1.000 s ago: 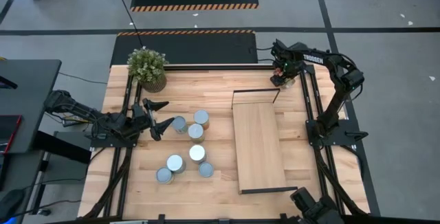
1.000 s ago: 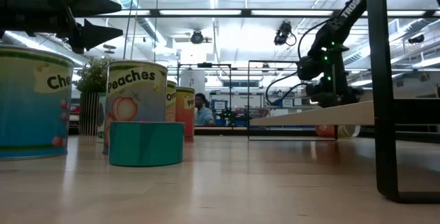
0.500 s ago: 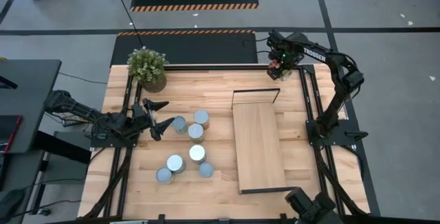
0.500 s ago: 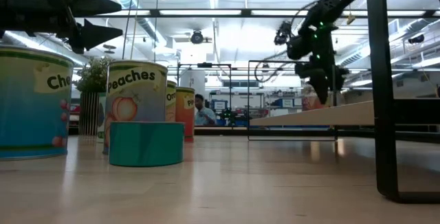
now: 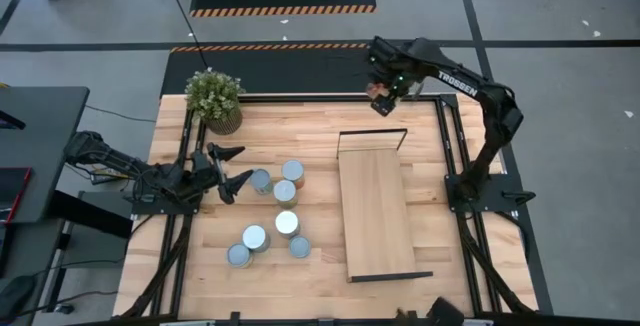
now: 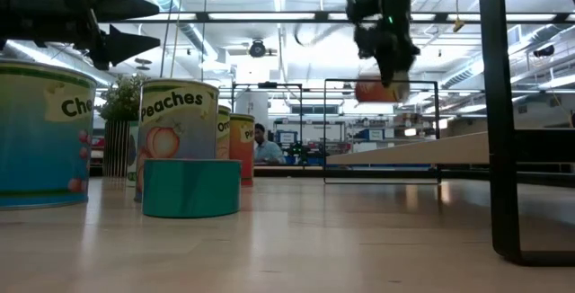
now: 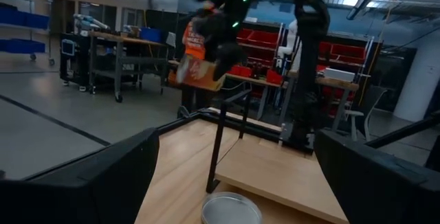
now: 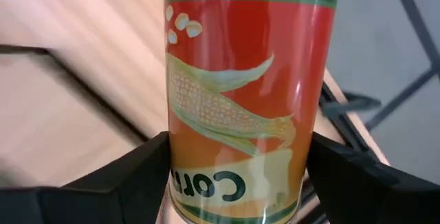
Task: Pick and place cans onto a shelf
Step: Put the canned corn on the shelf
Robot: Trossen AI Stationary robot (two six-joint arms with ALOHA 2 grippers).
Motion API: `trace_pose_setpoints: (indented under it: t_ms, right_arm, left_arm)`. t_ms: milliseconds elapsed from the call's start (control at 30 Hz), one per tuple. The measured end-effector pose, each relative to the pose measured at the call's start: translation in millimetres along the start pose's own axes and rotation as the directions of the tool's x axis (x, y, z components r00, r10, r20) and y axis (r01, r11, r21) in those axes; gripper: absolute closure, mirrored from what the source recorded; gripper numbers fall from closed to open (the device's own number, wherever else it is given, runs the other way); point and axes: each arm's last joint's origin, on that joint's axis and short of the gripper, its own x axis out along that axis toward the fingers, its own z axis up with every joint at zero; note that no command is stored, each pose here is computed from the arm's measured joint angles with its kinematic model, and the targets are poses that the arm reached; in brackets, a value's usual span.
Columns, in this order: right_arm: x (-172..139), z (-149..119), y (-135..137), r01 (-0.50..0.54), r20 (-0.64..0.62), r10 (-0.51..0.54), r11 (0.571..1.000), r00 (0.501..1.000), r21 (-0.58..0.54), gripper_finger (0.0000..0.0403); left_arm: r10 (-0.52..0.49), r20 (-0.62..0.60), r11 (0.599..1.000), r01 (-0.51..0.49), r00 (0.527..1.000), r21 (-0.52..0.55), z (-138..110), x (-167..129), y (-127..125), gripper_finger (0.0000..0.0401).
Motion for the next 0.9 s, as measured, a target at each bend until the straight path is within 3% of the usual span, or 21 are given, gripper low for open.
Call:
trace_pose_setpoints:
  t_ms: [367, 533, 633, 767, 900]
  right_arm:
    - [-52, -33, 111, -0.046, 0.02, 0.051, 0.976, 0.998, -0.215, 0.0087]
    - [-61, -54, 154, -0.09, 0.013, 0.1, 0.935, 0.995, -0.343, 0.0087]
    - [-66, -67, 172, -0.106, 0.012, 0.12, 0.916, 0.993, -0.386, 0.0087]
    - [-63, -82, 189, -0.113, -0.014, 0.117, 0.912, 0.993, -0.394, 0.0087]
    - [-47, -97, 201, -0.152, -0.117, 0.114, 0.904, 0.987, -0.4, 0.0086]
  left_arm:
    - [-0.001, 0.014, 1.0, 0.001, 1.0, -0.021, 2, 0, 0, 0.0008]
    - [-0.026, 0.021, 0.998, 0.027, 0.999, -0.063, 3, 0, -1, 0.0008]
    - [-0.087, 0.025, 0.992, 0.088, 0.996, -0.087, 3, 2, -3, 0.0008]
    - [-0.082, -0.004, 0.991, 0.081, 0.997, -0.11, -3, 8, -3, 0.0008]
    - [-0.122, -0.022, 0.987, 0.119, 0.992, -0.113, -8, 14, -6, 0.0008]
